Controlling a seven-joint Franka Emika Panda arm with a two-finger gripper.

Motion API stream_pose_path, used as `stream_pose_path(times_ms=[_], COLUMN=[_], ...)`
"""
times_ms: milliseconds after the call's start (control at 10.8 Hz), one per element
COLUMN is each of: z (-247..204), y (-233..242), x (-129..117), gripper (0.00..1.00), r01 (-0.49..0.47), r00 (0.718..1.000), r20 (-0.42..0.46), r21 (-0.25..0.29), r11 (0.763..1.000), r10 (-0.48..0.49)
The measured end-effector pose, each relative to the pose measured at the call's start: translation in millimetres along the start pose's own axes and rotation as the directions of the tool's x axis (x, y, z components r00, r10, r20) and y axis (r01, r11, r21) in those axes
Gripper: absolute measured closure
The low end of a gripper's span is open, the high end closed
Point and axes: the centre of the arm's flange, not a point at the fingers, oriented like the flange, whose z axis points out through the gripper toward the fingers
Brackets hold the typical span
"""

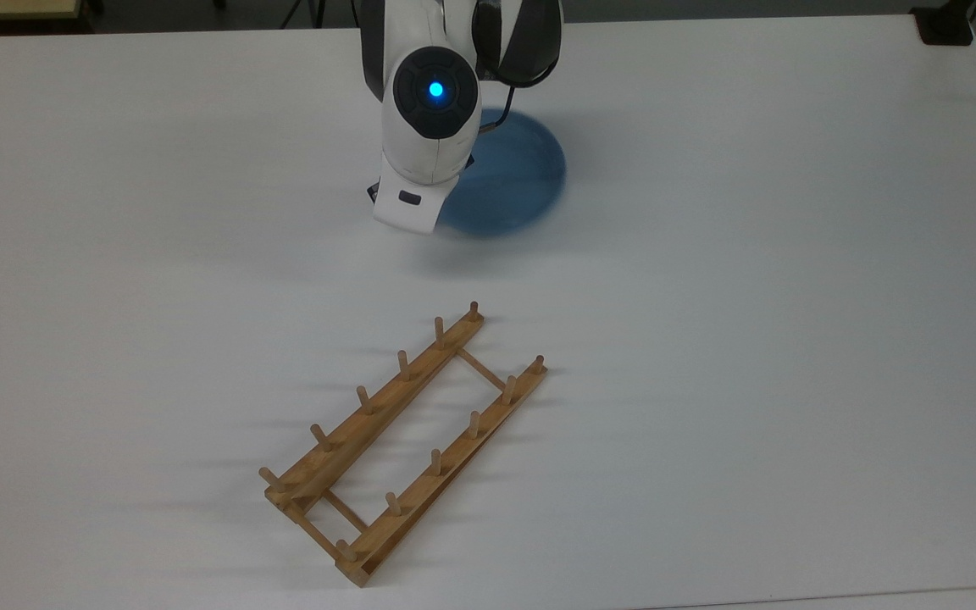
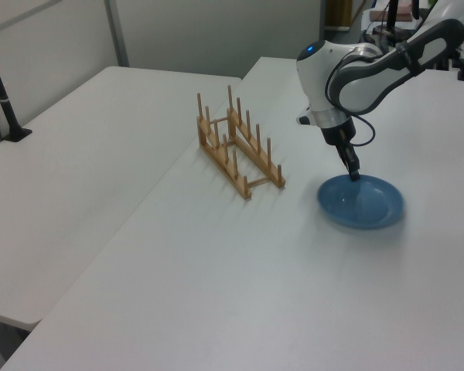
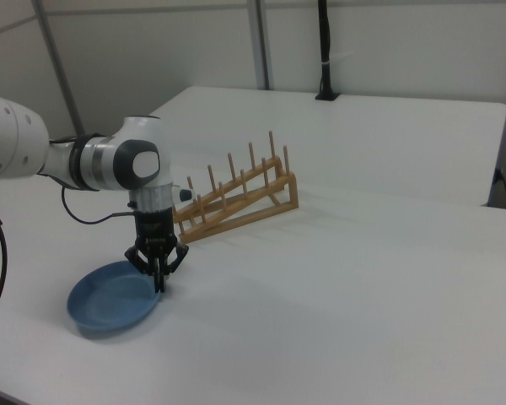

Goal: Place plate in plate rack
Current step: 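Close the gripper on the plate rim and tilt it upward, then lift the plate on edge and carry it over the wooden rack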

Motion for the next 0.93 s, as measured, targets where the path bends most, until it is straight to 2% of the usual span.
stream_pose_path(times_ms=[278, 464, 743, 928], z=[-11, -41, -128, -186], y=[3, 10, 25, 42], x=[2, 3, -1, -14], gripper=[0.95, 0.95, 0.95, 0.95], r01=[-0.004, -0.015, -0.055, -0.159], r00=[1.0, 0.998, 0.986, 0.954], r20=[-0.021, -0.055, -0.162, -0.272], r21=[-0.009, -0.025, -0.071, -0.091], r11=[1.0, 1.0, 0.996, 0.983], r10=[0.003, 0.014, 0.043, 0.129])
